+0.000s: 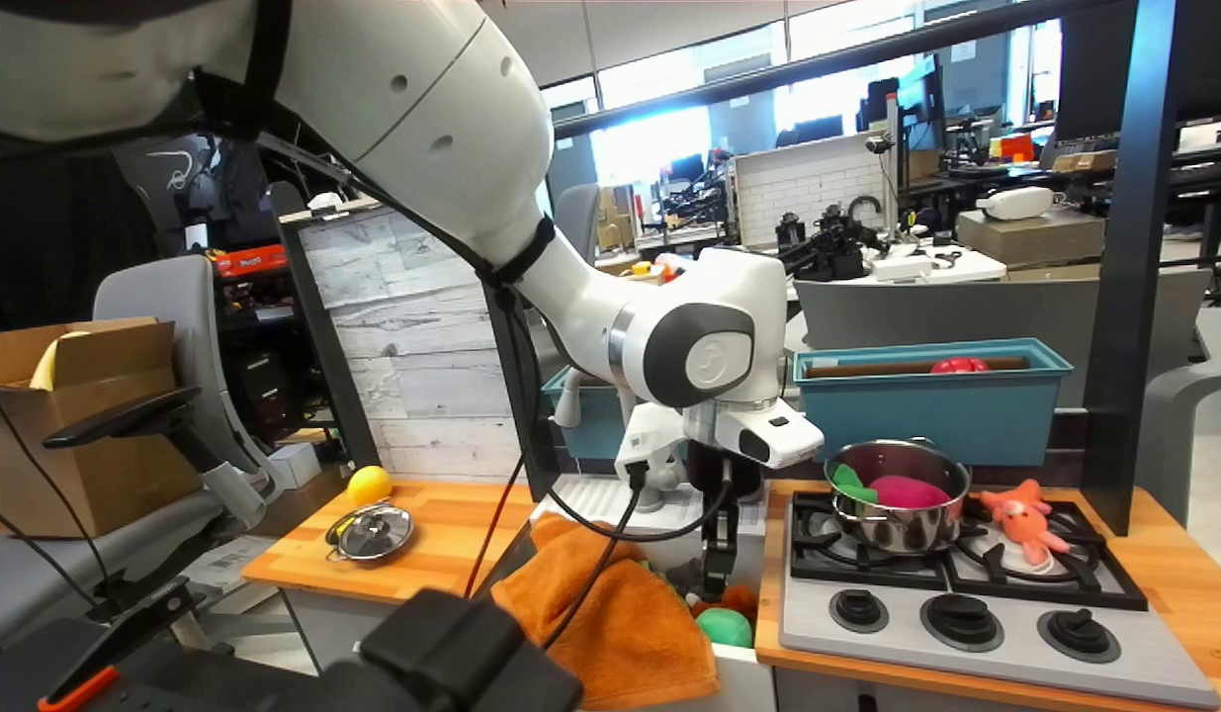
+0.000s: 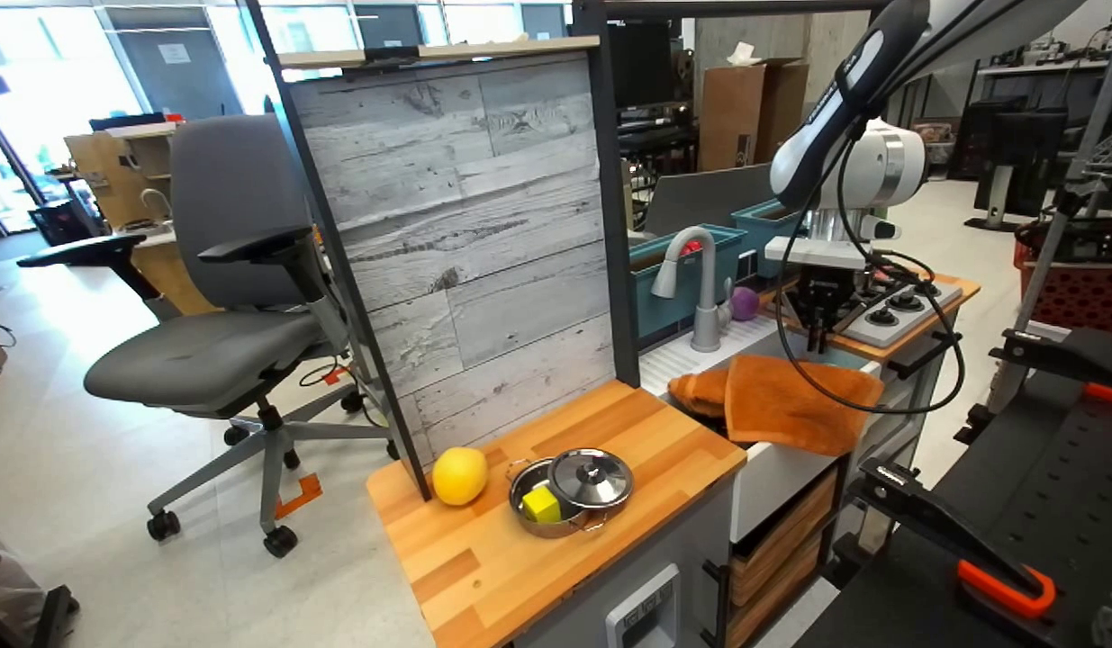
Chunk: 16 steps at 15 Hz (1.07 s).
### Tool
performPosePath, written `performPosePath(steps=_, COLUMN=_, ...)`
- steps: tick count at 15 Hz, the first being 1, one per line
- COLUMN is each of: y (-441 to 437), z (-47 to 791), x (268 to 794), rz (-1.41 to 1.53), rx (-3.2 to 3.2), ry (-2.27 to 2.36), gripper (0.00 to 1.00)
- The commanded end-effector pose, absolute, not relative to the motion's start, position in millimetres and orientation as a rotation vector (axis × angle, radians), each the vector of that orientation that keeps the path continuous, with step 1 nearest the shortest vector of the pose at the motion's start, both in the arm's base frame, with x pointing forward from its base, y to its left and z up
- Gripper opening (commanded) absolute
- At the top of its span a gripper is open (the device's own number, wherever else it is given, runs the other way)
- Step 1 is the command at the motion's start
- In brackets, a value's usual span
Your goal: Remove the green plush toy from the sink and put it in the silver pot
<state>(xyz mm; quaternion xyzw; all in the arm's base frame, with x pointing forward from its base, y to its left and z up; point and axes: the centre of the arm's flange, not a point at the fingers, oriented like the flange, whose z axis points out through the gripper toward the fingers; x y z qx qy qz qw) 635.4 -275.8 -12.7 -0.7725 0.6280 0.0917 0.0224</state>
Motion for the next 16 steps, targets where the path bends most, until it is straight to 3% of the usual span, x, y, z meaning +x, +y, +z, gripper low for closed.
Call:
performPosePath(steps=1, y=-270, z=-11, x=629, rz=0.261, rx=-2.384, ry=2.040, gripper=0.48)
performPosePath(steps=8, y=-275, z=-27, x=638, rz=0.318, rx=-2.345, ry=2.203, gripper=0.99)
performPosePath(steps=16, y=-274, z=-55, x=660, rz=0.443, rx=-2.239, ry=2.248, gripper=1.00)
